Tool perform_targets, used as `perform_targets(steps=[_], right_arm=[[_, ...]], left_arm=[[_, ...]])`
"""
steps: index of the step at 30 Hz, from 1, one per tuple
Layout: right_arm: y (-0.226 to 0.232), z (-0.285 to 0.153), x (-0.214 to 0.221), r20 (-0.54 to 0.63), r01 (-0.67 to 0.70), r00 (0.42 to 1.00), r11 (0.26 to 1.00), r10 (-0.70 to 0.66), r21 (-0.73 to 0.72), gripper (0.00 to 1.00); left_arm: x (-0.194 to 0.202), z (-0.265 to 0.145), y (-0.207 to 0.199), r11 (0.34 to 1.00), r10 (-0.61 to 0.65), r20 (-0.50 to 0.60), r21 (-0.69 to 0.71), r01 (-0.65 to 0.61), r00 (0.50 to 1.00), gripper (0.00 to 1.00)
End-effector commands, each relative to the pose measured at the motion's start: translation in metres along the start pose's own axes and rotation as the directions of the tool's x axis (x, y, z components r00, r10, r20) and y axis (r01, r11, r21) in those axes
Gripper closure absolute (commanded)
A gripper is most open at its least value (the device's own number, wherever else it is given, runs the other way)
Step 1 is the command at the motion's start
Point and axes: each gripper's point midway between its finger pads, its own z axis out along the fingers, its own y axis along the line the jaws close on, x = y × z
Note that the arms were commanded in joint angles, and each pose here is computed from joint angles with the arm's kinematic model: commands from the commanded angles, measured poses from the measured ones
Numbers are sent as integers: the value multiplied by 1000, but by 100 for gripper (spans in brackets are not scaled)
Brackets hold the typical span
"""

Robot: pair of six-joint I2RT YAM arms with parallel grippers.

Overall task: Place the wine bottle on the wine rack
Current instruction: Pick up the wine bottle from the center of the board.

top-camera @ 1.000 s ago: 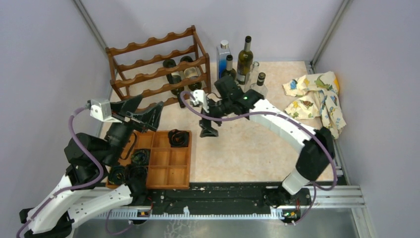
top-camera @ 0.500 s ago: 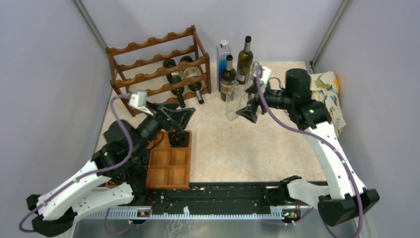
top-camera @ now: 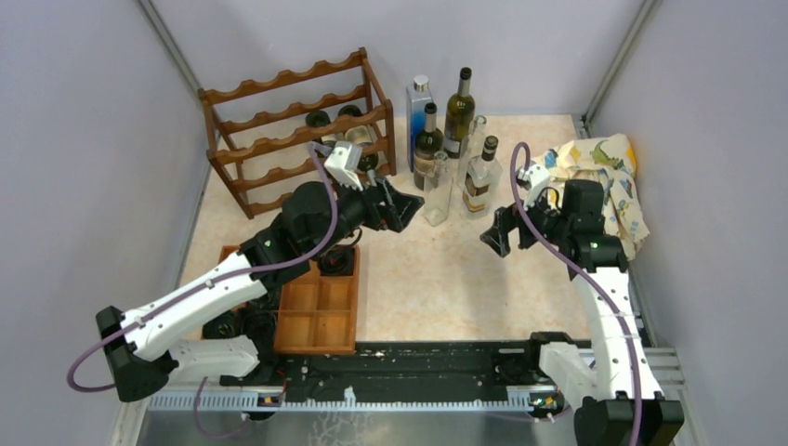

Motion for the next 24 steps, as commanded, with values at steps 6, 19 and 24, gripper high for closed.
perform_targets(steps=[6, 19, 24], right_arm=[[-51, 16, 24, 79, -81, 994, 989, 71, 123, 1], [-68, 9, 53, 99, 18, 994, 968, -43, 249, 2], [-71, 8, 55, 79, 20, 996, 964, -42, 264, 2]], left_arm=[[-15, 47, 1, 990, 125, -146, -52, -134, 981, 4], [-8, 132, 43, 938, 284, -347, -93, -334, 894, 9], [0, 157, 47, 958, 251, -350, -45, -284, 903, 11]])
